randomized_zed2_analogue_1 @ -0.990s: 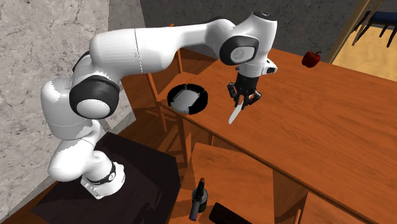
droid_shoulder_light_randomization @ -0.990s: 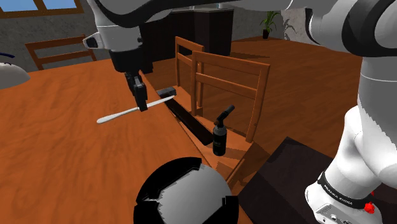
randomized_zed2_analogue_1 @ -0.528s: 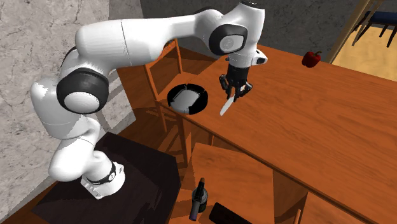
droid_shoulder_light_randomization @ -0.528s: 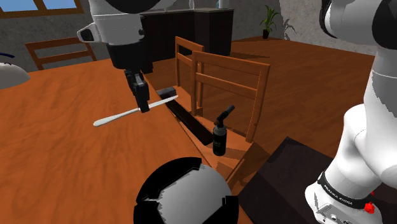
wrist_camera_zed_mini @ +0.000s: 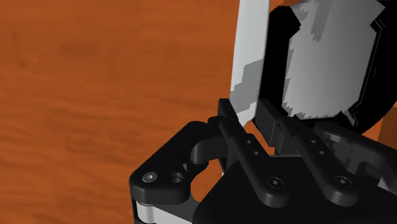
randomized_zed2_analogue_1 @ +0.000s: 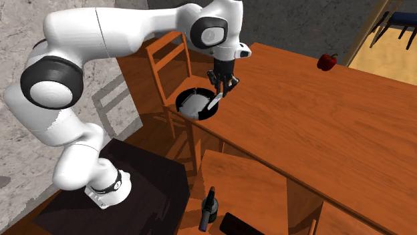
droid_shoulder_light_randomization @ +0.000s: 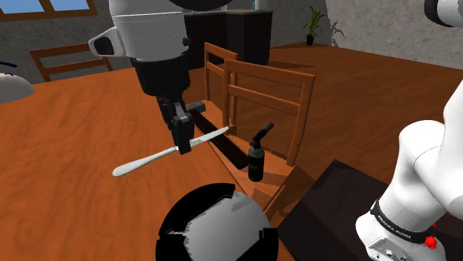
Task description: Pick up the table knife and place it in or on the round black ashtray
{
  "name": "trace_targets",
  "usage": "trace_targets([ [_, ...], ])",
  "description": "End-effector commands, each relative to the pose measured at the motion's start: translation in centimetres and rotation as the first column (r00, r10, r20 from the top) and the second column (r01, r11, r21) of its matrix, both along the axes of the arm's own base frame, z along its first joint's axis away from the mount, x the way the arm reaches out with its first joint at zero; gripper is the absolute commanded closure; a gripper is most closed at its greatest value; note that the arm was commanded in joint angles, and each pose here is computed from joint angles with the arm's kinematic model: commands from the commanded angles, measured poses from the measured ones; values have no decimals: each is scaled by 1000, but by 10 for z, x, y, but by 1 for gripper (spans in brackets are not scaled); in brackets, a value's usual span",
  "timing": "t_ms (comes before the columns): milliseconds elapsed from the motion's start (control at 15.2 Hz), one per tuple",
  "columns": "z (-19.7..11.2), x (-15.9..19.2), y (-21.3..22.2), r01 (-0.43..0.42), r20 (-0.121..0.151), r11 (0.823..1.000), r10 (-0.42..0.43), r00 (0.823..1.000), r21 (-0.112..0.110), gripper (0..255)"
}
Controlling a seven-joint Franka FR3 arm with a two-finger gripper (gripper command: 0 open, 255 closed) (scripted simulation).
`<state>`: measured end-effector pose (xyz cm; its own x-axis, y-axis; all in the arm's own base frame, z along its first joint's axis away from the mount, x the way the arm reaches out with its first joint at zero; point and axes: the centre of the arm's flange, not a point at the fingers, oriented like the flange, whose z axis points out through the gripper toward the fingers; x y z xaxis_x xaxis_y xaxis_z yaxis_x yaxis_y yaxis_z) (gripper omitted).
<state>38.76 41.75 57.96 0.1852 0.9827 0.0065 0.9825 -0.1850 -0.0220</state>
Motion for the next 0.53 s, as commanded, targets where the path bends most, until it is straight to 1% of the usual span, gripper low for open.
trace_targets([
  [0, 3, -25, 6, 1, 0, 1000, -1, 1000, 0, 255],
  [462, 7, -116, 23, 1, 0, 1000, -1, 1000, 0, 255],
])
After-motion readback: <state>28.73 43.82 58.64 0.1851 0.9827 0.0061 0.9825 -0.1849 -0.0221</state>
